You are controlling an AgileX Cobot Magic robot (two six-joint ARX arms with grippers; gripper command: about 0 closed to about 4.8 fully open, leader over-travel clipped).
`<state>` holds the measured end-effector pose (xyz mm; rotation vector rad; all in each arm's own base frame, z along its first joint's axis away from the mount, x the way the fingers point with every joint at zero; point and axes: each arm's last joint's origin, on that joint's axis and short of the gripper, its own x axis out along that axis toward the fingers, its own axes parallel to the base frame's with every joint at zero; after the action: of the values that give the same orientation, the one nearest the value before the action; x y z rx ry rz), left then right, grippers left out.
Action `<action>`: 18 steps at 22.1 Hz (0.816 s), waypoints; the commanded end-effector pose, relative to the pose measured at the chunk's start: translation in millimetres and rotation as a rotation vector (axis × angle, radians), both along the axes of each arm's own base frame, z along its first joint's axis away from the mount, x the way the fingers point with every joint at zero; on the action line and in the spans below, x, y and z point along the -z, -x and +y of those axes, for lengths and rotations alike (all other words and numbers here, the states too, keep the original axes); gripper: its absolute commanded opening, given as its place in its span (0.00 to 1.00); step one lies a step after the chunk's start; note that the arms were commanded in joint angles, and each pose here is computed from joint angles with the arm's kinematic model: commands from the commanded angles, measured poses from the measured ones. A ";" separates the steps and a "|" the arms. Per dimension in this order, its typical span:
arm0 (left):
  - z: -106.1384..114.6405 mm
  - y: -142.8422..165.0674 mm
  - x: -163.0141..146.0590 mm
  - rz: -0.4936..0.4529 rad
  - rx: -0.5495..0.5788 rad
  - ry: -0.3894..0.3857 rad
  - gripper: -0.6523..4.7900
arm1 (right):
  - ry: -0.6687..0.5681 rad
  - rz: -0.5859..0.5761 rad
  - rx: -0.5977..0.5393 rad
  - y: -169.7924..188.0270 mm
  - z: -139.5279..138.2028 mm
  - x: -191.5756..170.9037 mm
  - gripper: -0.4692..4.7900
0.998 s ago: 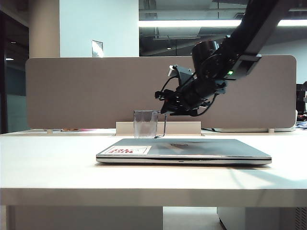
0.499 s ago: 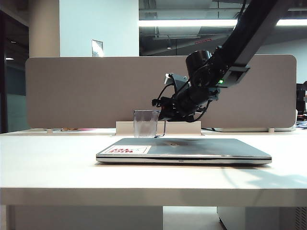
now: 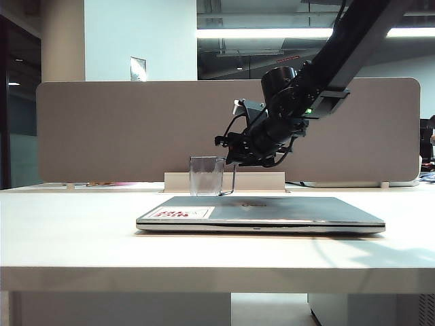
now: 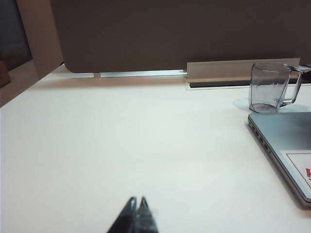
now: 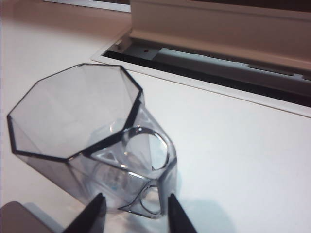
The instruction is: Pick up the water cup and place it on the right side of the laptop.
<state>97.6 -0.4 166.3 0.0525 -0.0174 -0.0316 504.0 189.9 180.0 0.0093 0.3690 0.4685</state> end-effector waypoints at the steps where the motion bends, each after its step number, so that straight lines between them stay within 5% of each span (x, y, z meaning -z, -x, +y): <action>1: 0.0 0.1 -1.8 -0.010 -0.002 0.000 0.11 | 0.000 -0.030 0.005 -1.0 0.5 -3.4 0.43; 18: 0.0 0.1 -1.8 -0.011 -0.002 0.000 0.11 | 0.003 -0.037 0.025 -21.6 6.0 18.2 0.41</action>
<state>97.6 -0.4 166.3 0.0525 -0.0167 -0.0320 524.3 195.1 156.2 0.0019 0.3572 0.4431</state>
